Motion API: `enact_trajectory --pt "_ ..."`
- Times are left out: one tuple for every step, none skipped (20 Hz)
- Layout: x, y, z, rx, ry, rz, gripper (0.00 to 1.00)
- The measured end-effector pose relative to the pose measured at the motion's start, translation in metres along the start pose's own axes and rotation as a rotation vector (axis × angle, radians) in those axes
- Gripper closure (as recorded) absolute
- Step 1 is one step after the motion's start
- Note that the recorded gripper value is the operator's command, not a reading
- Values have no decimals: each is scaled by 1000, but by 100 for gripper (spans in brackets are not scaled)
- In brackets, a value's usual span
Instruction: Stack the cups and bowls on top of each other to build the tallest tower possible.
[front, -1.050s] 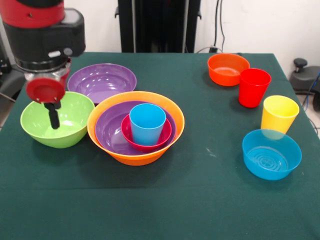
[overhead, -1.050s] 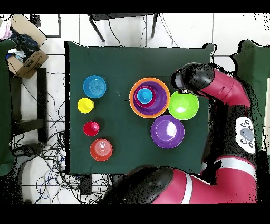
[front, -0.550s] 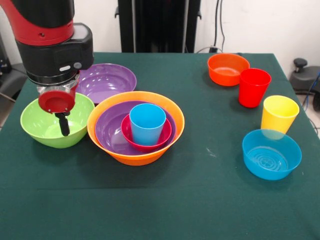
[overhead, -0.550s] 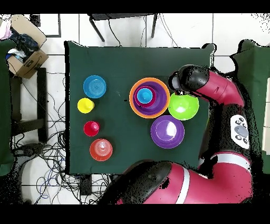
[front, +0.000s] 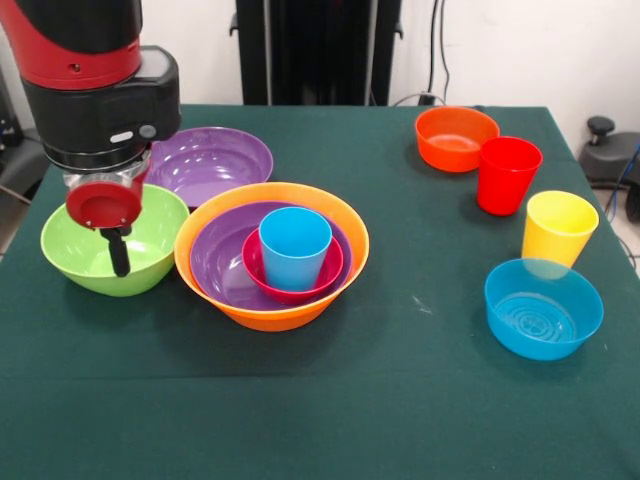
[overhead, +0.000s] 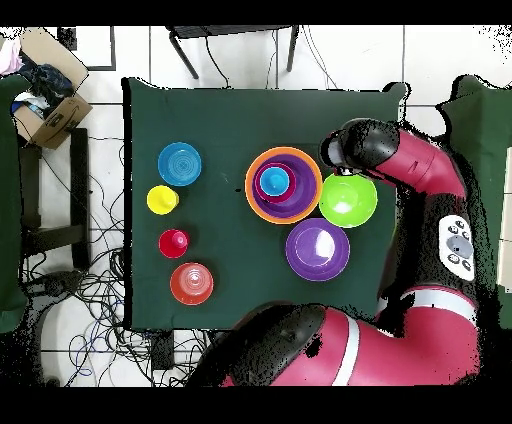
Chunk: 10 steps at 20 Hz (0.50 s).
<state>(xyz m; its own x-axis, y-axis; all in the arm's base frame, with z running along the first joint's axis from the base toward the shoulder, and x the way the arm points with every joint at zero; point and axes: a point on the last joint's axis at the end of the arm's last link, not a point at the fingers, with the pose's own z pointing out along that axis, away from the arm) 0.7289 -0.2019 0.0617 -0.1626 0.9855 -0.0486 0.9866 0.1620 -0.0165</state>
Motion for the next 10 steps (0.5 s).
enact_trajectory --pt "-1 1 -1 -3 -2 0 0" --pt "-1 2 -2 -5 -3 0 0" --pt "-2 3 -3 -8 -3 2 0" --pt "-2 4 -3 -10 -3 3 0" --pt "-2 4 -3 -10 -2 3 0" --pt "-2 4 -3 -10 -2 4 0" --pt "-2 4 -3 -10 -2 4 0" --pt "-2 4 -3 -10 -1 4 0" --pt "-2 4 -3 -10 -1 5 0" --pt "-2 4 -3 -10 -1 5 0"
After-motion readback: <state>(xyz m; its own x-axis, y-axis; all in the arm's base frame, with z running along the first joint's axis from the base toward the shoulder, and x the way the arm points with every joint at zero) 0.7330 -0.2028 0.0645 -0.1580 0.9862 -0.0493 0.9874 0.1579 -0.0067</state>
